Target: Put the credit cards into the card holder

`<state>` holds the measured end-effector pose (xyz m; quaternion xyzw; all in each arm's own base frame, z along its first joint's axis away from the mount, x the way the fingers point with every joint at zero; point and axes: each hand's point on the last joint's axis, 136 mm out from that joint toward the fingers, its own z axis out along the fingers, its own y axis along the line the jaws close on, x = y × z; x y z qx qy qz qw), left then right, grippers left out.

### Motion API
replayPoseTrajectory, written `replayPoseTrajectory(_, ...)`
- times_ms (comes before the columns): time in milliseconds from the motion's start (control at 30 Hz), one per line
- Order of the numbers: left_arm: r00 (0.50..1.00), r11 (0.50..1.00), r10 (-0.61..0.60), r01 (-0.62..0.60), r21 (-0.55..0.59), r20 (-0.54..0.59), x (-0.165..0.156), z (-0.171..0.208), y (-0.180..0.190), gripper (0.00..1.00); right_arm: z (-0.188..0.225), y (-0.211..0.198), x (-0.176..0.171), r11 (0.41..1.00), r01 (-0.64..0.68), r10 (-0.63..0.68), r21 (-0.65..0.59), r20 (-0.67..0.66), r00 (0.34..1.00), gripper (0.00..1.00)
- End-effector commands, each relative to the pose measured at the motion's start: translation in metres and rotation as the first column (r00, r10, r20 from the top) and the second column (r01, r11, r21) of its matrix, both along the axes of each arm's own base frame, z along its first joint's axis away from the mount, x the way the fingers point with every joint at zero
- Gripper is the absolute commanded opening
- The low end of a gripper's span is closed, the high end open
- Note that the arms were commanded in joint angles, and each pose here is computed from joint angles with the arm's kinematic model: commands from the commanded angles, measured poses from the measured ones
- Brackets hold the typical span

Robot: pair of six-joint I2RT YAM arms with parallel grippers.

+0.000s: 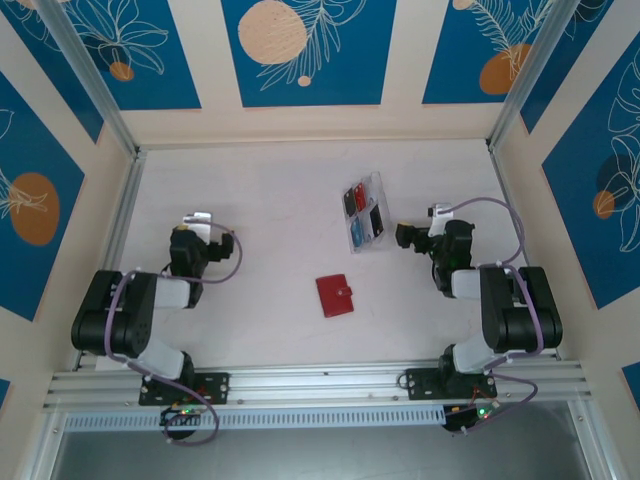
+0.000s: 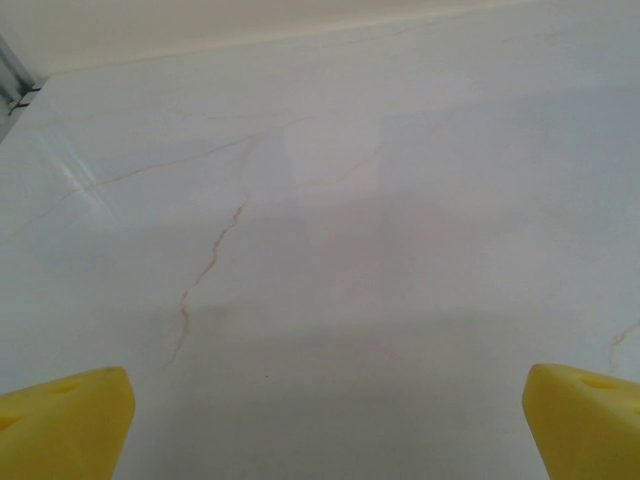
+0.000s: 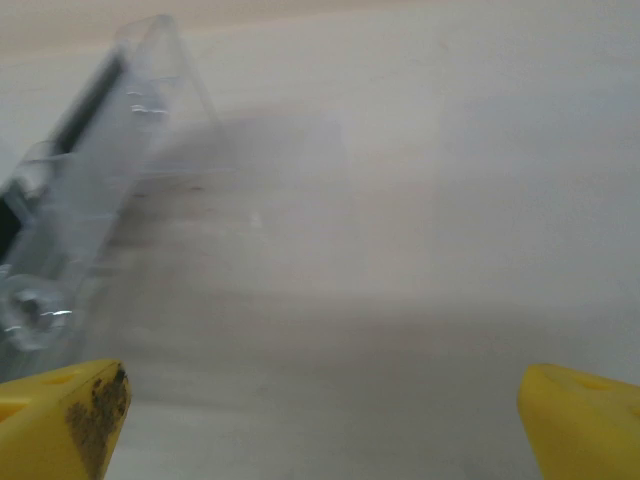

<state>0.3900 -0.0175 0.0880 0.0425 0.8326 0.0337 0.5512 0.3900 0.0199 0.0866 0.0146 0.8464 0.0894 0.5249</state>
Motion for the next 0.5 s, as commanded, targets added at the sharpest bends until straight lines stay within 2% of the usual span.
replayPoseTrajectory(0, 0.997, 0.997, 0.06, -0.058, 0.044, -0.045, 0.008, 0.037, 0.007, 1.0, 0.038, -0.053, -0.001, 0.949, 0.315, -0.315, -0.005, -0.065, 0.947, 0.99)
replayPoseTrajectory(33, 0.992, 0.994, 0.101, -0.097, 0.052, -0.075, 0.007, 0.044, 0.012, 1.0, 0.043, -0.068, -0.007, 0.915, 0.402, -0.399, 0.007, -0.104, 0.911, 0.99)
replayPoseTrajectory(100, 0.981, 0.991, 0.137, -0.134, 0.03, -0.139, 0.006, 0.057, 0.013, 1.0, 0.048, -0.099, -0.025, 0.802, 0.591, -0.565, 0.085, -0.211, 0.797, 0.99)
replayPoseTrajectory(133, 0.978, 0.991, 0.135, -0.132, 0.026, -0.157, 0.005, 0.062, 0.009, 1.0, 0.045, -0.107, -0.035, 0.743, 0.655, -0.604, 0.139, -0.283, 0.745, 0.99)
replayPoseTrajectory(200, 0.978, 0.991, 0.135, -0.132, 0.032, -0.16, 0.004, 0.075, -0.002, 1.0, 0.039, -0.116, -0.054, 0.603, 0.749, -0.583, 0.275, -0.489, 0.649, 0.99)
replayPoseTrajectory(267, 0.987, 0.995, 0.09, -0.096, -0.039, -0.134, 0.0, 0.088, -0.02, 1.0, 0.042, -0.11, -0.051, 0.588, 0.707, -0.471, 0.393, -0.545, 0.694, 0.99)
replayPoseTrajectory(333, 0.992, 0.989, 0.006, -0.024, -0.143, -0.125, -0.005, 0.097, -0.044, 1.0, 0.048, -0.101, -0.051, 0.601, 0.668, -0.424, 0.439, -0.534, 0.731, 0.99)
replayPoseTrajectory(400, 0.984, 0.974, -0.095, 0.059, -0.22, -0.154, -0.012, 0.1, -0.073, 0.99, 0.059, -0.084, -0.055, 0.647, 0.618, -0.397, 0.446, -0.495, 0.773, 0.99)
replayPoseTrajectory(467, 0.968, 0.958, -0.167, 0.114, -0.261, -0.189, -0.022, 0.096, -0.099, 0.91, 0.068, -0.064, -0.061, 0.7, 0.579, -0.371, 0.419, -0.48, 0.795, 1.0)
